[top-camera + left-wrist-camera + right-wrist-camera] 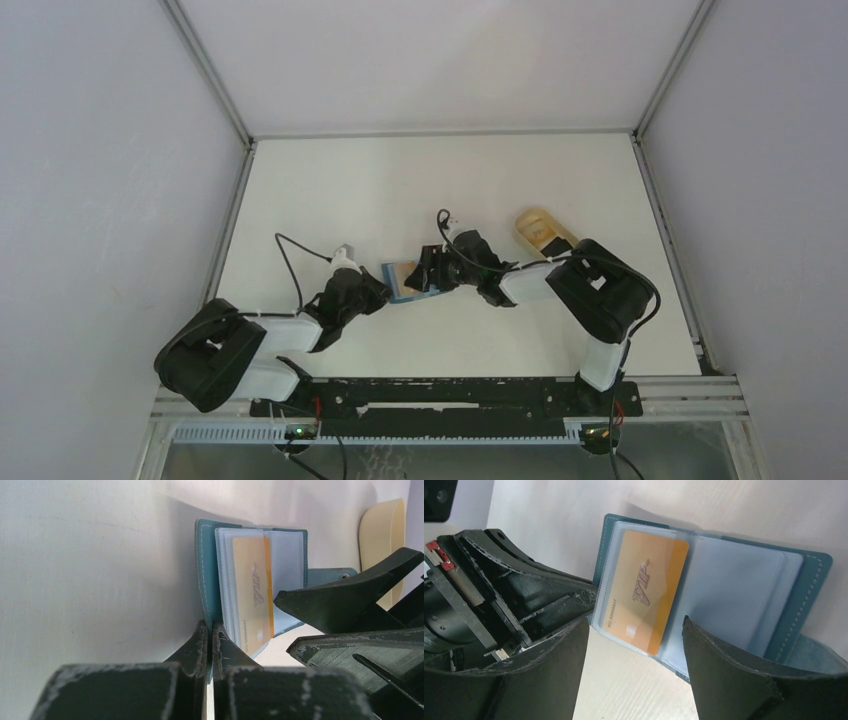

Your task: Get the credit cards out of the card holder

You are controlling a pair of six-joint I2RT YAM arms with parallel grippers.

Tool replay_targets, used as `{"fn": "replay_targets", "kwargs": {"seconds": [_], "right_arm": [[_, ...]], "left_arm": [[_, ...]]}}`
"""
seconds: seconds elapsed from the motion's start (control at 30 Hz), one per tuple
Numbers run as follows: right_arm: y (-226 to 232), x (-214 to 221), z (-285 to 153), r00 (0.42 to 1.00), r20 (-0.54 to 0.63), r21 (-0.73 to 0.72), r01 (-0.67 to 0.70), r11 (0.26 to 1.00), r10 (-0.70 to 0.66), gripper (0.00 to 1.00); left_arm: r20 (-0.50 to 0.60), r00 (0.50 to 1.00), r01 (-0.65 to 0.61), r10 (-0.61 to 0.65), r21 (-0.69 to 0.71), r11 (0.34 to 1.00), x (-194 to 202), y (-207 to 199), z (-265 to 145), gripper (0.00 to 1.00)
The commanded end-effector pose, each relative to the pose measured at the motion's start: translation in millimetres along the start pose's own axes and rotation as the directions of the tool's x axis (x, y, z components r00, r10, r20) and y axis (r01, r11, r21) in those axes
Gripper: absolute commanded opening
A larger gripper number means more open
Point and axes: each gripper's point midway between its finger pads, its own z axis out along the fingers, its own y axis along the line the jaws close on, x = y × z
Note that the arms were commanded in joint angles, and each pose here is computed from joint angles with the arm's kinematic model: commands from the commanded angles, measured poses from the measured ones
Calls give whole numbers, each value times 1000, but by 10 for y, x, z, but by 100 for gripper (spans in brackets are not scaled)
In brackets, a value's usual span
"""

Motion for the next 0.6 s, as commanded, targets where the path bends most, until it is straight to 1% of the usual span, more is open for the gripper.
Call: {"fn": "replay_targets", "kwargs": {"seconds": [0.0, 0.33, 0.43, 0.5, 0.57], "right_arm": [[92, -26, 93, 998, -24, -48, -56, 997, 54, 77], [150, 69, 100, 984, -105, -77, -150, 986, 141, 77], [157, 62, 49, 981, -101, -102, -174, 979, 164, 77], [205, 25, -6, 982, -87, -144, -178, 973, 167, 77], [282, -5, -46, 987, -76, -184, -151, 971, 139, 77]], "left_arm": [[-125, 990, -79, 57, -181, 980, 357, 598, -122, 0], [-125, 990, -83, 61, -174, 981, 353, 582, -120, 0], [-124, 990, -82, 61, -173, 982, 348, 576, -120, 0], [-126, 990, -84, 62, -174, 981, 355, 584, -123, 0], [-126, 990, -83, 61, -175, 981, 355, 585, -121, 0]]}}
